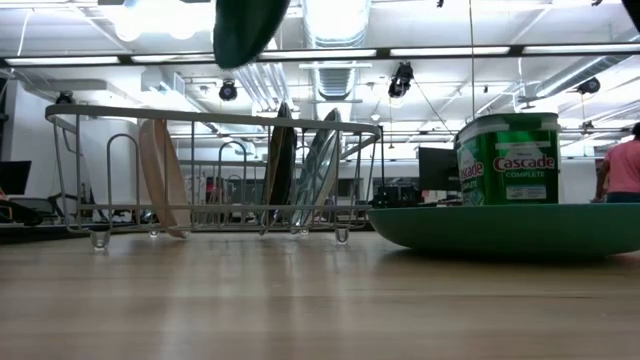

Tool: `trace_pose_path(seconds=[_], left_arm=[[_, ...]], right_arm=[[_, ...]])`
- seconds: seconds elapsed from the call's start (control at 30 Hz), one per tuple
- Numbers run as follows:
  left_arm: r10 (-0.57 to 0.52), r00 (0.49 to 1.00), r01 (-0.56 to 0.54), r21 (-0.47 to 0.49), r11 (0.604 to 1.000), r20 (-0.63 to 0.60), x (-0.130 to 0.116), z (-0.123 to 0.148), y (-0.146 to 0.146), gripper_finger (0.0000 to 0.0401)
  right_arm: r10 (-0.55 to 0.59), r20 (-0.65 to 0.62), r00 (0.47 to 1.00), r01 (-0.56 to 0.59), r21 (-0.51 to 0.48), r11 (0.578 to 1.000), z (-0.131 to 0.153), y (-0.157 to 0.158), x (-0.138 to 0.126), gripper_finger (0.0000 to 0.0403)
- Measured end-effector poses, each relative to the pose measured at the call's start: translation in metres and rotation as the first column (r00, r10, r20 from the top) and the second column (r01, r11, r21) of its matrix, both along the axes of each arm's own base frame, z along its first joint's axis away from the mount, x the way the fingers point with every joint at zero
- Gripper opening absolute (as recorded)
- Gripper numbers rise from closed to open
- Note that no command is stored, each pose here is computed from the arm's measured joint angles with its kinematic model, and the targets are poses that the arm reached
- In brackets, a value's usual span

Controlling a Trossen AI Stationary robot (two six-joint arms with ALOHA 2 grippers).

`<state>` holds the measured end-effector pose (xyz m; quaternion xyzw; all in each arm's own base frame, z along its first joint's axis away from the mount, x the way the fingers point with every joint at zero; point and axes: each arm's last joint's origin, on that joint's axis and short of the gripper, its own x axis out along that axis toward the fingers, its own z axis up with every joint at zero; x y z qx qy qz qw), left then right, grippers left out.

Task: Sort dishes
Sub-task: Put the green plate on the dish rack

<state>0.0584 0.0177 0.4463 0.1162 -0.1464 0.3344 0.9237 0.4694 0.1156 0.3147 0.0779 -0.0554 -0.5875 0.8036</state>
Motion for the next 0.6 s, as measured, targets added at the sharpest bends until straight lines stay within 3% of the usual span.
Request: trace_pose_path(seconds=[0.33, 0.6], left_arm=[[0.061, 0.997, -0.062, -0.026, 0.998, -0.048, 0.008, -0.006, 0.002, 0.0292], [0.062, 0.994, -0.064, -0.025, 0.998, -0.091, 0.015, -0.009, 0.002, 0.0292]], right_arm=[[0.048, -0.013, 0.999, -0.047, 0.055, 0.997, -0.033, -0.029, 0.019, 0.0034], [0.036, -0.024, 0.999, -0.032, 0.138, 0.99, -0.057, -0.046, 0.006, 0.0034]])
